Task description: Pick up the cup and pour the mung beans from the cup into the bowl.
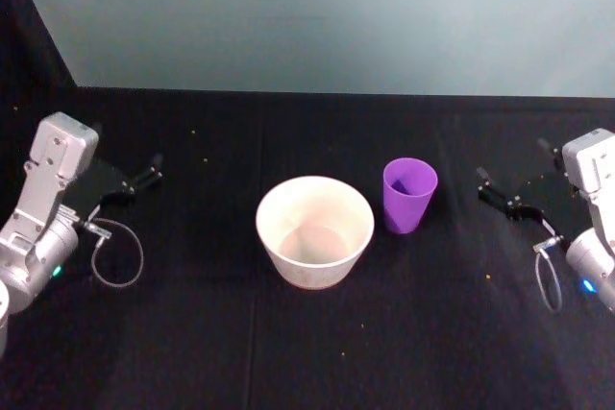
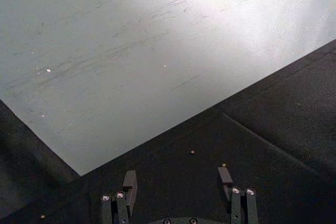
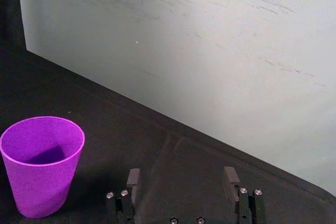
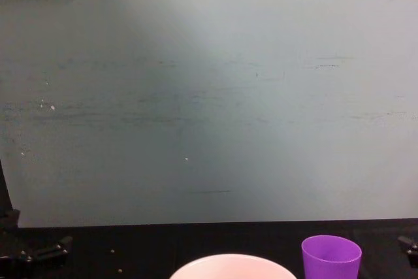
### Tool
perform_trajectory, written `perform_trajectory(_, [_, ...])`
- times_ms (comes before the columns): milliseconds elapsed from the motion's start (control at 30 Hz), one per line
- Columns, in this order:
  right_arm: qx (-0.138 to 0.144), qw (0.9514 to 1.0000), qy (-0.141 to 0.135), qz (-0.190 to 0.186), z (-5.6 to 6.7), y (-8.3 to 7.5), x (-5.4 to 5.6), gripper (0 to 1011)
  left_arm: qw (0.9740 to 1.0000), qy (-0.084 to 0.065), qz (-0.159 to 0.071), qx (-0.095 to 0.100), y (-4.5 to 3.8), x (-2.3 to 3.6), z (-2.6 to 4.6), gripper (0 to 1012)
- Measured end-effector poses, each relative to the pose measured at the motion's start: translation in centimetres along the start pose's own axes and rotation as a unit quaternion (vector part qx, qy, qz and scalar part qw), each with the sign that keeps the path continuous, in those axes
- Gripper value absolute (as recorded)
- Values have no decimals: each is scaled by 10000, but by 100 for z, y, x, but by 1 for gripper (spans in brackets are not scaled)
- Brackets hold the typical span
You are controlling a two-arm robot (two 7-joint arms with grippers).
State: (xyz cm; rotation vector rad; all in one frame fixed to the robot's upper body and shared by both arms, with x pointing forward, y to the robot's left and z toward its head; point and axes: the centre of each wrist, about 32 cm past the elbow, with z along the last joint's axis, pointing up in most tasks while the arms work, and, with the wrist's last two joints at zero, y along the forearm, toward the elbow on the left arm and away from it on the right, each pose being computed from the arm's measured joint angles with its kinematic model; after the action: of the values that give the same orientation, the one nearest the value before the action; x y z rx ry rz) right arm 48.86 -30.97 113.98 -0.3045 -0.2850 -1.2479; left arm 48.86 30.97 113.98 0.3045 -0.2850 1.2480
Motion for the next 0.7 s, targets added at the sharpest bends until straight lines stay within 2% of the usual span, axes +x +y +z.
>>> perform_trajectory(700, [44,10000,5,7,3,-16,4,1004,10000,0,0,0,0,0,0,1000])
